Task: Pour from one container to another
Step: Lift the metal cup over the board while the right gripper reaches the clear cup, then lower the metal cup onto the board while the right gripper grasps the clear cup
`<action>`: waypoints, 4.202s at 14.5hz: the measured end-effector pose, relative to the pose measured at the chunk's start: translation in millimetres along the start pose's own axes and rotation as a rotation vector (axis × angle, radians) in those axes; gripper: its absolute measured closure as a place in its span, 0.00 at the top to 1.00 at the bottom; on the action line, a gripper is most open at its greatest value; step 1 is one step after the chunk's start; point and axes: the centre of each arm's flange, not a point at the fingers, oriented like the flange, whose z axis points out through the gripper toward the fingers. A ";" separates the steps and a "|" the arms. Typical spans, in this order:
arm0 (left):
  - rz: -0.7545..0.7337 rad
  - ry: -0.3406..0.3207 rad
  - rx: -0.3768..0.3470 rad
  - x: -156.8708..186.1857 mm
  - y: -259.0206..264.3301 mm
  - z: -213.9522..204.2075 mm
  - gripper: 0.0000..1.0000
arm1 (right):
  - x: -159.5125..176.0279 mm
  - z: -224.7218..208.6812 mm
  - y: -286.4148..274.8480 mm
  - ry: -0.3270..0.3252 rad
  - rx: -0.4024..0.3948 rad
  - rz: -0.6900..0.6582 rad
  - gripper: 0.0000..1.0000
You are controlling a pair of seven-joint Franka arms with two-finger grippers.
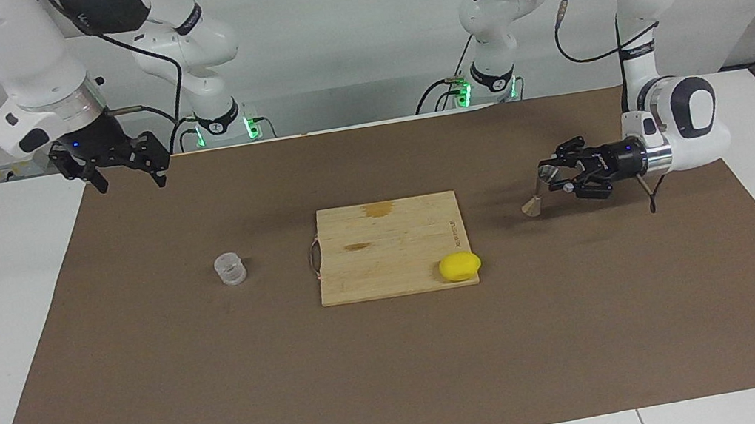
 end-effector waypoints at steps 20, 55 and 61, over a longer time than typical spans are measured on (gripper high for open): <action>-0.110 -0.025 0.085 17.4 15.5 321.1 0.51 | 40.8 103.6 -2.8 -0.127 0.181 0.999 1.00; 0.103 -0.094 0.234 -60.6 64.4 374.3 0.51 | 19.4 335.0 30.2 -0.424 0.377 1.293 0.93; 0.102 -0.093 0.246 -61.4 60.1 367.7 0.51 | 19.1 334.9 29.1 -0.425 0.376 1.292 0.73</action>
